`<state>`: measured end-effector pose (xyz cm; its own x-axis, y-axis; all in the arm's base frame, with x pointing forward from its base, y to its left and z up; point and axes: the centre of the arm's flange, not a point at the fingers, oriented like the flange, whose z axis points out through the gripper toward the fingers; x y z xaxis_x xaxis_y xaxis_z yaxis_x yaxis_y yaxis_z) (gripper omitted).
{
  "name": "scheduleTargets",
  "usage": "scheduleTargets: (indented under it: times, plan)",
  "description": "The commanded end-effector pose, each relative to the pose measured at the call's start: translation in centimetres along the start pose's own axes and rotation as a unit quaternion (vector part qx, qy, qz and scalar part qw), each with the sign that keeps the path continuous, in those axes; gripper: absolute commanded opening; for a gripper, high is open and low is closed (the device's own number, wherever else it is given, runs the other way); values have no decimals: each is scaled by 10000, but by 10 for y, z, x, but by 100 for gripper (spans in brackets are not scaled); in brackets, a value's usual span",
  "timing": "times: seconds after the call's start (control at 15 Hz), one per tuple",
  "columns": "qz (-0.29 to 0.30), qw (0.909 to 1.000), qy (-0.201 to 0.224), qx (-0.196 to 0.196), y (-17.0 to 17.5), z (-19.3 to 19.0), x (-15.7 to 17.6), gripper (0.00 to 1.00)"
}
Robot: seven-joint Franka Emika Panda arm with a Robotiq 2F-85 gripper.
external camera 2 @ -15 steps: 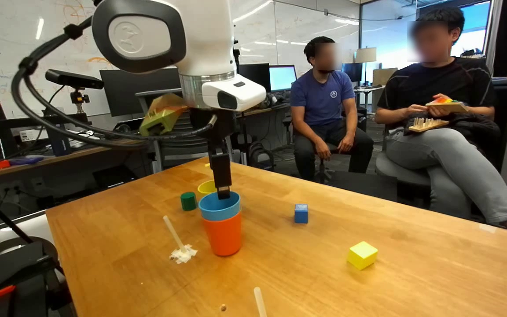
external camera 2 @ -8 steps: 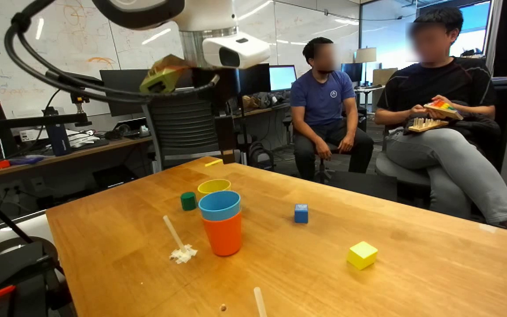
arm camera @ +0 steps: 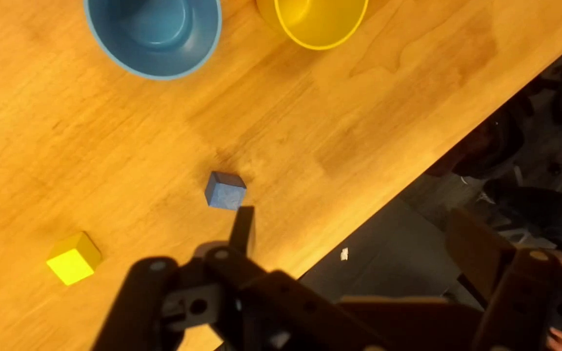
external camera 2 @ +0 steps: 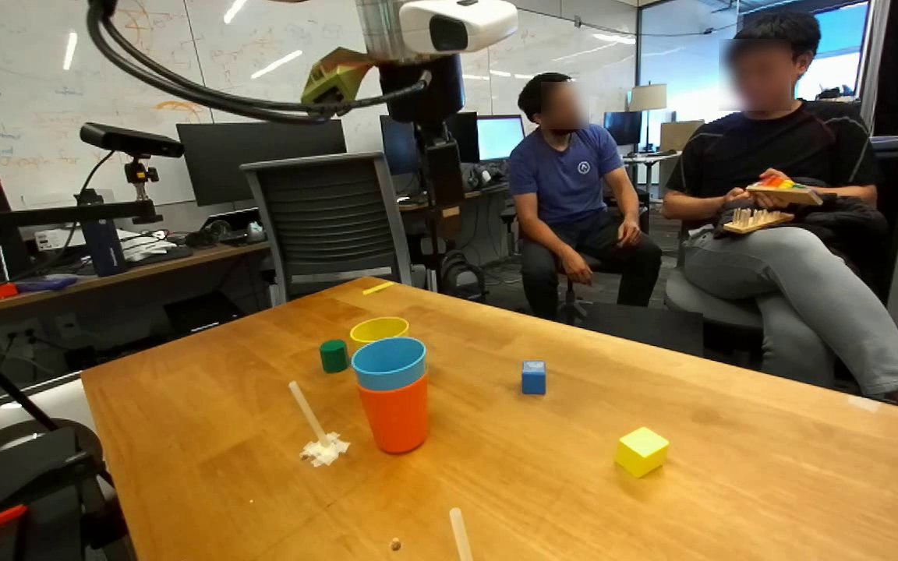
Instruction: Put the blue cup into the orange cup then put the yellow cup into the blue cup
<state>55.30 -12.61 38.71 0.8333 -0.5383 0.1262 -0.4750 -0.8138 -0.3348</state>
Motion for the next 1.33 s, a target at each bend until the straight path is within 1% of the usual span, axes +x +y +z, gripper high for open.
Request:
scheduleTargets:
  times: [0.0,0.27,0.53,0.8,1.0,1.27]
  plan:
    - [223,9996,57,137,-17,5,16,100]
    - [447,9988,-210,39,-29,30,11,100]
    - [511,9976,-463,-42,-44,55,1,100]
    - [499,9961,-708,-165,-61,76,-13,100]
    - [441,9949,-843,-331,-67,96,-26,100]
    - [197,9941,-899,-576,-71,121,-42,100]
